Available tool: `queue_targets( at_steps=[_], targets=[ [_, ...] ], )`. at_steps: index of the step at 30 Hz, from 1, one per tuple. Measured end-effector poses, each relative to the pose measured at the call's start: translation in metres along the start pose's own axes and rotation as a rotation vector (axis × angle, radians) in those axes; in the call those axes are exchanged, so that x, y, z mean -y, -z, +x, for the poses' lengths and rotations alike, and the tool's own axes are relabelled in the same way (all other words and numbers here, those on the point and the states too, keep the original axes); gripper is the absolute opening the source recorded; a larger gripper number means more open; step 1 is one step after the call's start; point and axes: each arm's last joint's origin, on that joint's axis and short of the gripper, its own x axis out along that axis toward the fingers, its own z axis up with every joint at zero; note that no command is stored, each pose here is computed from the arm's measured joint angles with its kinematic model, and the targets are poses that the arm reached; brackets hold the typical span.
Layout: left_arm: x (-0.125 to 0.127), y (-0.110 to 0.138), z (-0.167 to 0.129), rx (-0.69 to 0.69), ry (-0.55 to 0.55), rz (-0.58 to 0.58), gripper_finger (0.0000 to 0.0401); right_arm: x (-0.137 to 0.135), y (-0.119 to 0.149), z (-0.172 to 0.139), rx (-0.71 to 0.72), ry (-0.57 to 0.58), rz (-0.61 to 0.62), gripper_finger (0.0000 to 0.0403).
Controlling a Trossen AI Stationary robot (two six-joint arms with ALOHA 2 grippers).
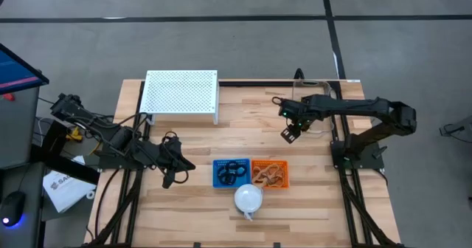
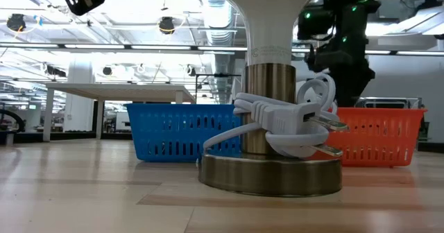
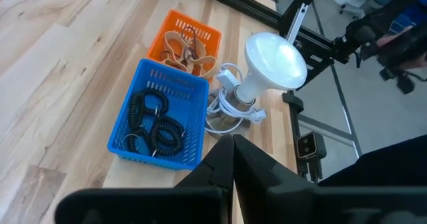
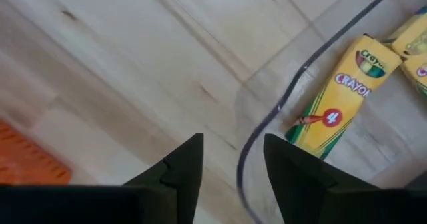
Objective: Pick & Place Office Desk Supplies
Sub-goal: Put the transparent bin filled with crayon boxes on the shelf
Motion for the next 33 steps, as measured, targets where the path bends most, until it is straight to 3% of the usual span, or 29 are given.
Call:
queue_targets(
  at_steps=[4,9,11,17,22,28,33],
  targets=[
    [0.000,0.000,0.000,-0.001,0.001,-0.016,0.0000,-0.003,-0.004,0.012,-0.043,0.024,-0.006,0.0120],
    [0.001,0.001,0.000,-0.016,0.021,-0.028,0.0000,-0.006,-0.005,0.021,-0.083,0.040,-0.041,0.0029],
    [0.001,0.001,0.000,-0.025,0.032,-0.032,0.0000,-0.009,-0.004,0.021,-0.084,0.020,-0.064,0.0011],
    [0.007,0.005,-0.002,-0.058,0.080,-0.019,0.0000,-0.012,0.004,0.006,-0.043,-0.014,-0.074,0.0006],
    [0.011,0.009,-0.004,-0.077,0.099,-0.002,0.0000,-0.013,0.005,-0.026,0.029,-0.026,-0.070,0.0004],
    [0.012,0.011,-0.004,-0.094,0.098,-0.017,0.0000,-0.022,-0.010,-0.081,0.138,-0.046,-0.114,0.0002],
    [0.010,0.017,-0.005,-0.156,0.080,-0.040,0.0000,-0.043,-0.034,-0.120,0.187,-0.078,-0.226,0.0001]
  ],
)
